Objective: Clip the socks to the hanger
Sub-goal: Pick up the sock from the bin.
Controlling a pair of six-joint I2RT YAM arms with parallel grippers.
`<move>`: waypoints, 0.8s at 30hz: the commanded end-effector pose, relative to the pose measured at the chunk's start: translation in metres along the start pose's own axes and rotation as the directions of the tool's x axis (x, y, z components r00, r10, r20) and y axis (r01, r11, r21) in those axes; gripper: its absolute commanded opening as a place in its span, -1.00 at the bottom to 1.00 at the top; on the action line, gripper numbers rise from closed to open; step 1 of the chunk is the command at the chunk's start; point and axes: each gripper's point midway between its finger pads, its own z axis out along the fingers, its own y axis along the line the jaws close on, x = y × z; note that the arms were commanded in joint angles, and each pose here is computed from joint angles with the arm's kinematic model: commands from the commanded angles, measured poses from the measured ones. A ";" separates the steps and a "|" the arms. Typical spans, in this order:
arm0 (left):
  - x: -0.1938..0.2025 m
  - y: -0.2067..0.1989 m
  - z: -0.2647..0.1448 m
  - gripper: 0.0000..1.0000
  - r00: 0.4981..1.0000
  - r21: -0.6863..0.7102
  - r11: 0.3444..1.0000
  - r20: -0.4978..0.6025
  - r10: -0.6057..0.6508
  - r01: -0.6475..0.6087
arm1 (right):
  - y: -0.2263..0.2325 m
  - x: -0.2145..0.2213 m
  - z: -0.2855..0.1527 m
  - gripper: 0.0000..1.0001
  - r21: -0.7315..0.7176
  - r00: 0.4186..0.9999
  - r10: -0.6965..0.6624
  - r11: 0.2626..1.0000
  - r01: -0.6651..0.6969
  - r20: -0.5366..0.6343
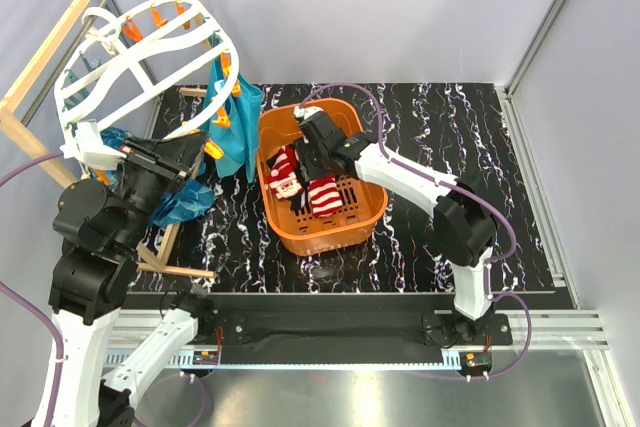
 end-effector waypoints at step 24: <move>0.006 -0.015 -0.009 -1.00 0.999 0.070 0.997 -0.044 0.016 -0.013 | -0.035 0.040 0.044 0.18 0.075 0.941 0.256 0.967 -0.245 -0.223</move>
